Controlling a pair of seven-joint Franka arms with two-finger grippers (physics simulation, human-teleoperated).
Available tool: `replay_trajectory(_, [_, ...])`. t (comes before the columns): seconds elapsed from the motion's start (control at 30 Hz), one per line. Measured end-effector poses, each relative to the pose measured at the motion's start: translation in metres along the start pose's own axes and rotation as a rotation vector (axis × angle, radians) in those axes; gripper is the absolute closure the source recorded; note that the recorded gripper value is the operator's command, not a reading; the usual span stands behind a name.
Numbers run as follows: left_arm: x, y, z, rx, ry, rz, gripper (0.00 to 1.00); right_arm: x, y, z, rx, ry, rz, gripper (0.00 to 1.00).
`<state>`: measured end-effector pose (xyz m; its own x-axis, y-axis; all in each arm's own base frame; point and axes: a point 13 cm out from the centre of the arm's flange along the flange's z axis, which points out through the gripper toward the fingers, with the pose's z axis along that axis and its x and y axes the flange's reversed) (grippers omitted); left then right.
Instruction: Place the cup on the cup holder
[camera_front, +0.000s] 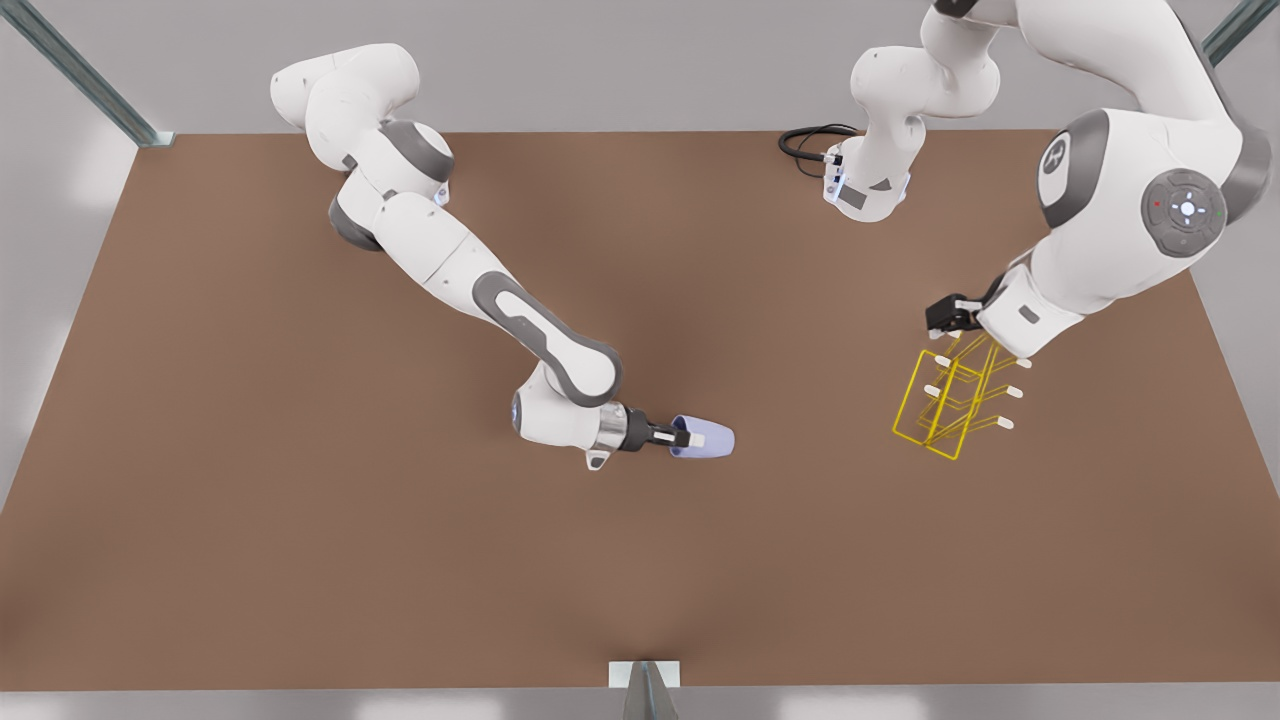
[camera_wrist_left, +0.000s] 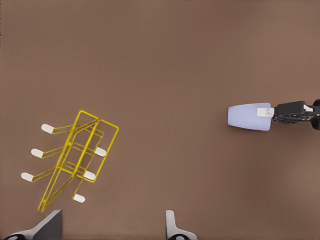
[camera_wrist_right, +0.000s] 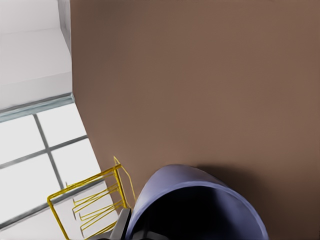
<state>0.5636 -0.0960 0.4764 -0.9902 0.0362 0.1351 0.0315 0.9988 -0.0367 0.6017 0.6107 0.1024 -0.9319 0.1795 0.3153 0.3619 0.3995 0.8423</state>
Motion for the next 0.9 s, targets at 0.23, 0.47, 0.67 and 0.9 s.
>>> replay_trajectory(0.23, [0.001,0.002,0.005,-0.007,0.015,-0.011,0.00,-0.003,-0.001,-0.001,0.000,-0.010,-0.018,0.49])
replay_trajectory(0.47, [0.002,0.004,0.006,-0.009,0.022,-0.019,0.00,-0.007,0.001,-0.005,0.003,-0.026,-0.033,0.11])
replay_trajectory(0.67, [0.004,0.004,0.006,-0.009,0.025,-0.023,0.00,-0.009,-0.013,-0.009,0.026,-0.029,-0.039,0.10])
replay_trajectory(0.9, [0.010,0.003,0.020,-0.011,0.060,-0.041,0.00,-0.027,-0.047,-0.066,0.115,-0.036,-0.070,0.09])
